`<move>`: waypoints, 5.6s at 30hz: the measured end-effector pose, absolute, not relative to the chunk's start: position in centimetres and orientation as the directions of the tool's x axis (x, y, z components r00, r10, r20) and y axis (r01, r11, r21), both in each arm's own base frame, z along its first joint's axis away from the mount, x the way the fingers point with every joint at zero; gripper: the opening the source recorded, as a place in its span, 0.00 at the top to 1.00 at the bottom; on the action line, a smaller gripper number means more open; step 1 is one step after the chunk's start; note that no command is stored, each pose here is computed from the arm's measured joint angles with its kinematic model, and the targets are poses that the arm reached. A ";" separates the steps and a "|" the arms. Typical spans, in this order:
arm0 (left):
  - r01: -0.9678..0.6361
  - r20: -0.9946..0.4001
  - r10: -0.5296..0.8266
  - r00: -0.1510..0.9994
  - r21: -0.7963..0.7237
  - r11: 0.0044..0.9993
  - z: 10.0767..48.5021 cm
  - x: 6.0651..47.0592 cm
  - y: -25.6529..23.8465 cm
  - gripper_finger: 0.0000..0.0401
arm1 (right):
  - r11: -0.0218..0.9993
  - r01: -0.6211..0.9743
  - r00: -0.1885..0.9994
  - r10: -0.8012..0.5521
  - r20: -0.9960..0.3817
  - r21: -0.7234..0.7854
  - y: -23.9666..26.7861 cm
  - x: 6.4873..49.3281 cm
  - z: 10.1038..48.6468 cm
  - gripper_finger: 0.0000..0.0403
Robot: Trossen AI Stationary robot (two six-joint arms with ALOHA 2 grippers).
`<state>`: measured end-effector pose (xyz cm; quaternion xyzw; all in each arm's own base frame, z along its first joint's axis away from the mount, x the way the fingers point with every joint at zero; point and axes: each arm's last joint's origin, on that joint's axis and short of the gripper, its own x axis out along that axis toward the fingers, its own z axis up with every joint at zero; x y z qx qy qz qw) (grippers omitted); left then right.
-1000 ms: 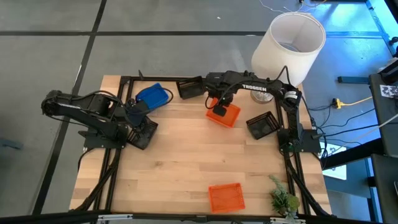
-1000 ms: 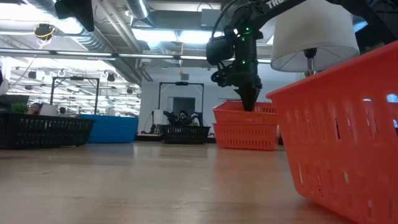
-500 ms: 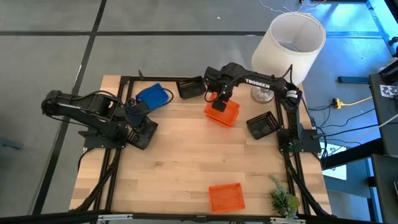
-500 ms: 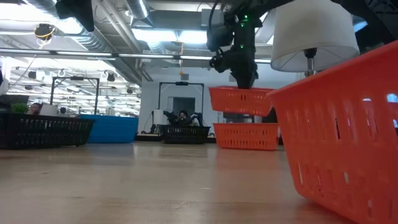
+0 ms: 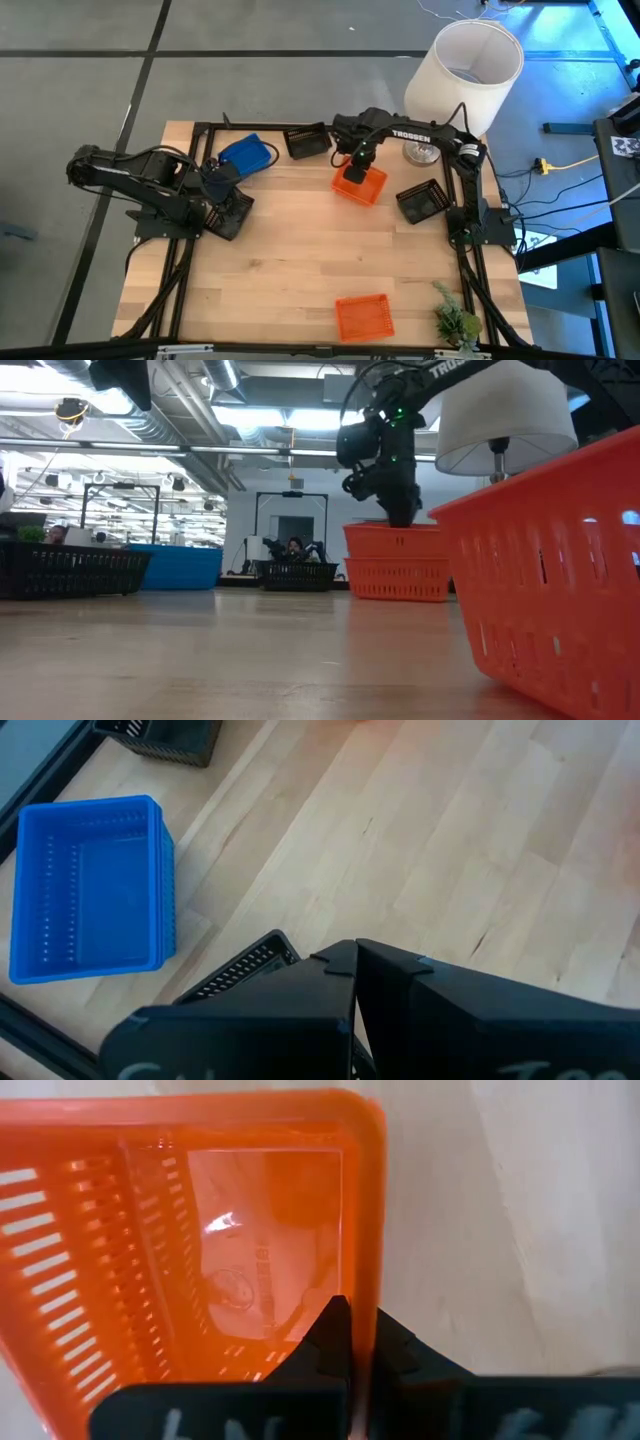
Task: Stack baskets by color
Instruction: Stack the middle orange bin on top of the top orange bin, then stack the bottom orange bin on top of the top orange bin
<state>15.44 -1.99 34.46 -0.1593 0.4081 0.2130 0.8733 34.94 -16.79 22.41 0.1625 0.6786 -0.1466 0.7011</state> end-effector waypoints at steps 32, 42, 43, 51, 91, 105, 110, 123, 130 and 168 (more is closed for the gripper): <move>-0.493 -0.787 0.222 0.576 -0.118 0.862 34.4 15.4 -2.0 1.00 | 0.909 0.405 0.087 0.068 -0.994 0.098 -16.7 35.2 22.4 0.90; -0.477 -0.795 0.190 0.576 -0.139 0.868 34.4 15.4 -2.1 1.00 | 0.905 0.405 0.043 0.126 -0.991 0.132 -16.2 34.8 23.2 0.90; -0.477 -0.795 0.190 0.576 -0.139 0.868 34.4 15.4 -2.1 1.00 | 0.904 0.406 0.037 0.129 -0.991 0.133 -16.2 34.8 23.2 0.90; -0.477 -0.795 0.190 0.576 -0.139 0.868 34.4 15.4 -2.1 1.00 | 0.908 0.399 0.072 0.108 -0.992 0.127 -16.4 35.1 23.1 0.97; -0.486 -0.794 0.218 0.567 -0.110 0.867 34.4 15.3 -2.1 1.00 | 0.761 -0.112 0.063 0.648 -0.759 0.640 -3.1 33.2 30.4 0.73; -0.230 -0.796 0.112 0.595 -0.035 0.972 34.5 15.5 -2.8 1.00 | 0.882 -0.143 0.000 0.453 -0.891 0.449 9.3 29.9 33.5 0.73; -0.166 -0.790 0.087 0.607 -0.020 0.986 34.6 15.5 -3.4 1.00 | 0.902 -0.240 0.098 0.390 -0.916 0.359 12.8 31.0 32.5 0.73; -0.098 -0.789 0.047 0.612 -0.017 0.995 34.6 15.2 -4.5 1.00 | 0.903 -0.324 0.104 0.331 -0.938 0.282 17.8 34.3 26.9 0.73; -0.078 -0.789 0.035 0.613 -0.017 0.997 34.6 15.1 -4.8 1.00 | 0.898 -0.338 0.075 0.324 -0.943 0.281 19.5 35.7 23.4 0.73; -0.075 -0.781 0.028 0.624 -0.024 0.997 34.6 15.2 -4.9 1.00 | 0.937 -0.243 0.003 0.258 -0.966 0.249 19.7 38.2 16.8 0.99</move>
